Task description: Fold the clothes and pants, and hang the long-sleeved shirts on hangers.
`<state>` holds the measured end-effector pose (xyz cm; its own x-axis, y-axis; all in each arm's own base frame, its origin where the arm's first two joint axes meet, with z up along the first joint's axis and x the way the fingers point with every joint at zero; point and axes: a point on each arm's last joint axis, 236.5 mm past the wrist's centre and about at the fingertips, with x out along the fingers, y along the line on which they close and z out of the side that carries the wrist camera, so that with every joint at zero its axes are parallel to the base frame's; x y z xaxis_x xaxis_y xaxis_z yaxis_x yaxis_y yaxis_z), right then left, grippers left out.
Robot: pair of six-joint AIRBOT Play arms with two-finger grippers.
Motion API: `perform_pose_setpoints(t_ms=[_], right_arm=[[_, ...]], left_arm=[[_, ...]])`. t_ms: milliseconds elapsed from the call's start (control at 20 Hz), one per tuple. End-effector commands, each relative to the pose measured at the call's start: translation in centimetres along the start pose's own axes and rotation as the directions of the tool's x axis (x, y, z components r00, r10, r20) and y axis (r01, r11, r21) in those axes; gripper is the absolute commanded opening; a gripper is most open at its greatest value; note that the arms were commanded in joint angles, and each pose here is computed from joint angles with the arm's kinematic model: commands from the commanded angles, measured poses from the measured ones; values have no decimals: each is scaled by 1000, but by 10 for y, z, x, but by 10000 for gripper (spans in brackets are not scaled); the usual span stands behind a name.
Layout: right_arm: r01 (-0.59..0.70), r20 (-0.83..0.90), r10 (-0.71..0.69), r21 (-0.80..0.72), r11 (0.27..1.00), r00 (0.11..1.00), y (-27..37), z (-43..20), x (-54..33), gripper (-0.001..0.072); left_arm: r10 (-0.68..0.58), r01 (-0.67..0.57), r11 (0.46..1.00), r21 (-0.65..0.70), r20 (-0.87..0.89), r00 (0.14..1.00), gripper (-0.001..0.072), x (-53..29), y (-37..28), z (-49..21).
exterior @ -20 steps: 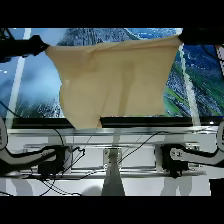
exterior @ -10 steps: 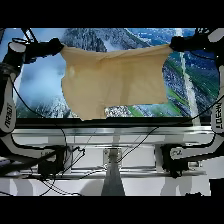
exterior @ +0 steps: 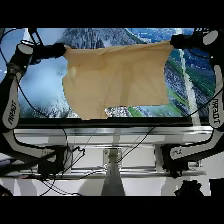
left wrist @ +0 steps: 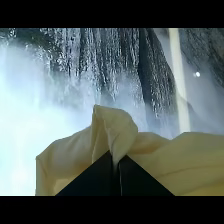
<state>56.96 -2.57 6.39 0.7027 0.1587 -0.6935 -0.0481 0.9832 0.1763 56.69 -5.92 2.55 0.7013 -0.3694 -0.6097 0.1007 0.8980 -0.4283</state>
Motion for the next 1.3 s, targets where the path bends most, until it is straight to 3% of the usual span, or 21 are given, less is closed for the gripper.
perform_pose_setpoints(t_ms=[0,150,300,450,650,750,800,950,1050,1100,1150,1200,1250], right_arm=[[42,-84,-45,-45,998,995,-16,-26,19,9],[82,-246,-115,-142,987,962,-34,-66,16,9],[51,-410,-107,-146,988,906,-32,-105,4,9],[23,-522,-86,-127,992,849,-29,-141,-3,9],[14,-569,-71,-104,994,819,-29,-169,2,33],[41,-529,-94,-111,993,843,-33,-158,5,302],[62,-505,-108,-108,992,856,-36,-151,6,334],[110,-480,-184,-177,978,858,-53,-136,-1,330],[163,-513,-256,-219,962,819,-79,-139,-16,324],[183,-552,-269,-207,961,789,-93,-149,-27,305],[199,-602,-262,-170,965,754,-109,-163,-40,304],[214,-654,-239,-120,970,718,-122,-179,-53,305],[225,-710,-190,-46,973,678,-133,-200,-69,304]], left_arm=[[-11,13,999,35,-57,998,16,9,-10,-18],[31,10,986,168,-242,970,16,6,-6,-63],[144,-13,959,282,-451,881,16,-14,22,-113],[153,5,964,264,-571,807,17,-23,28,-146],[57,56,984,170,-590,806,41,-9,8,-157],[22,68,988,137,-567,824,424,-5,0,-151],[9,71,990,123,-555,832,563,-4,-2,-148],[13,68,988,138,-520,854,574,-12,-1,-123],[12,68,987,146,-488,873,553,-31,-1,-96],[13,65,986,150,-468,884,475,-44,-1,-82],[19,54,987,154,-439,898,342,-59,1,-68],[28,38,987,155,-407,913,120,-73,5,-55],[41,18,988,153,-371,928,16,-90,9,-42]])
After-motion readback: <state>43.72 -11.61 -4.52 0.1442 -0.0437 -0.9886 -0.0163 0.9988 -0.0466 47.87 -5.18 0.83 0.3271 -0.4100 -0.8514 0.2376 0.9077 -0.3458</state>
